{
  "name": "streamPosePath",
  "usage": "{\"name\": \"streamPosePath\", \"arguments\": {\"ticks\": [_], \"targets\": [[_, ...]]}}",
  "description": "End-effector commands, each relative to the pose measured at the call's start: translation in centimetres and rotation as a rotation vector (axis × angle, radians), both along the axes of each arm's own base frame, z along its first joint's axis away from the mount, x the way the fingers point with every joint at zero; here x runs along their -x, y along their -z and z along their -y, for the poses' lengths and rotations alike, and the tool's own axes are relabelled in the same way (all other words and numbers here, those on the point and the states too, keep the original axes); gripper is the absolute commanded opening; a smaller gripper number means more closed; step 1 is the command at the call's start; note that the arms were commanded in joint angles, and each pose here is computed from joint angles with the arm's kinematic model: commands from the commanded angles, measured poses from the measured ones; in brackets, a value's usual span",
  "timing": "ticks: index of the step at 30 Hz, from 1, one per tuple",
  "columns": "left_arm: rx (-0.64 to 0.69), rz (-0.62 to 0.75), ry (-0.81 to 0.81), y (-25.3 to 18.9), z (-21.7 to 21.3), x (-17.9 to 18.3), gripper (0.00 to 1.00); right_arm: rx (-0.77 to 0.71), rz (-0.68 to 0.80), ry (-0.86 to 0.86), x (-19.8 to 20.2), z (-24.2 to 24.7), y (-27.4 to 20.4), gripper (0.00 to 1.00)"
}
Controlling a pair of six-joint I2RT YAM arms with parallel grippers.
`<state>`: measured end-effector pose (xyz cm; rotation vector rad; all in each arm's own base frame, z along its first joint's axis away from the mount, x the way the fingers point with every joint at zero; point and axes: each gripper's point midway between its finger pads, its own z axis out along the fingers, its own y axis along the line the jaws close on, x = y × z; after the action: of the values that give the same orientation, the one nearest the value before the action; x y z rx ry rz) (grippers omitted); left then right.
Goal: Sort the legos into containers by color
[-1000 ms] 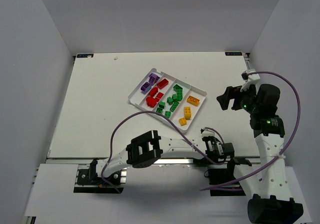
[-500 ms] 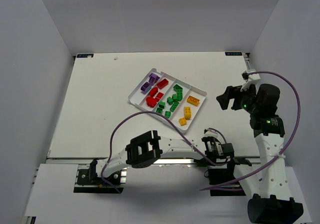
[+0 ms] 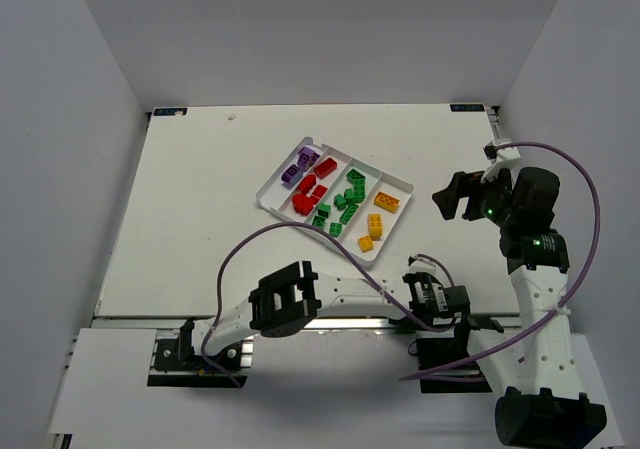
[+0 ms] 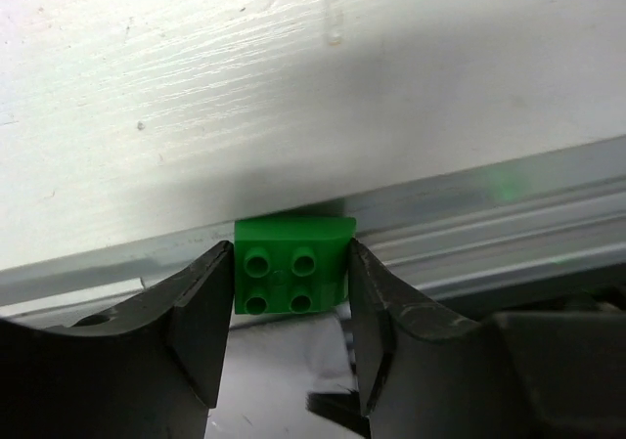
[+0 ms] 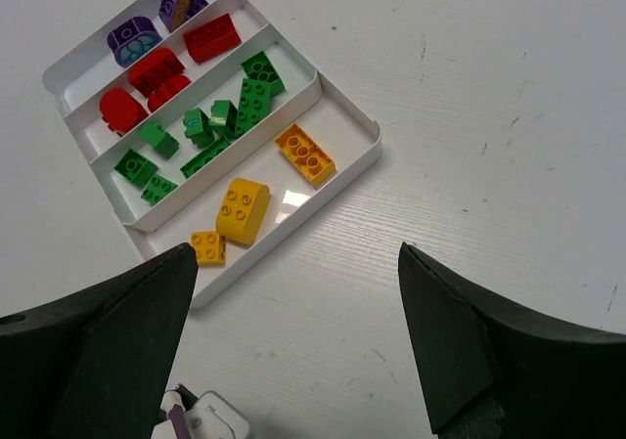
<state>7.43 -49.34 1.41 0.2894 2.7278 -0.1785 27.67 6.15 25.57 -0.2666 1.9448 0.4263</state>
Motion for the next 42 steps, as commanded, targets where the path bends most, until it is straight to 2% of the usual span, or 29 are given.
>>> {"name": "streamPosePath", "arguments": {"ticks": [1, 11, 18, 21, 22, 23, 26, 30, 42], "targets": [[0.139, 0.07, -0.04, -7.3, 1.5, -1.0, 0.22, -0.022, 0.037, -0.018, -0.2, -0.4, -1.5, 0.88], [0.244, 0.123, -0.112, -13.1, 0.6, -2.6, 0.21, -0.059, 0.031, -0.025, 0.1, -0.9, -2.1, 0.88], [0.246, 0.121, -0.13, -13.7, -1.2, -4.5, 0.21, -0.058, 0.029, -0.019, 0.1, -0.8, -2.0, 0.88], [0.247, 0.052, -0.074, -12.2, -0.6, -3.3, 0.29, -0.057, 0.024, -0.014, 0.1, -0.7, -1.8, 0.88], [0.236, 0.002, -0.057, -11.1, -0.3, -2.5, 0.35, -0.057, 0.023, -0.014, 0.1, -0.7, -1.8, 0.88], [0.222, -0.023, -0.049, -10.4, -0.4, -2.0, 0.48, -0.059, 0.021, -0.014, 0.1, -0.7, -1.7, 0.88], [0.203, -0.086, -0.028, -8.1, 0.0, -0.6, 0.57, -0.063, 0.009, -0.01, 0.1, -0.7, -1.3, 0.88], [0.248, -0.114, -0.017, -7.3, 1.6, 0.1, 0.63, -0.059, 0.002, -0.004, 0.2, -0.6, -0.9, 0.88], [0.212, -0.171, -0.084, -3.3, 2.4, 0.7, 0.65, -0.059, -0.007, 0.009, 0.2, -0.4, -0.4, 0.88]]}}
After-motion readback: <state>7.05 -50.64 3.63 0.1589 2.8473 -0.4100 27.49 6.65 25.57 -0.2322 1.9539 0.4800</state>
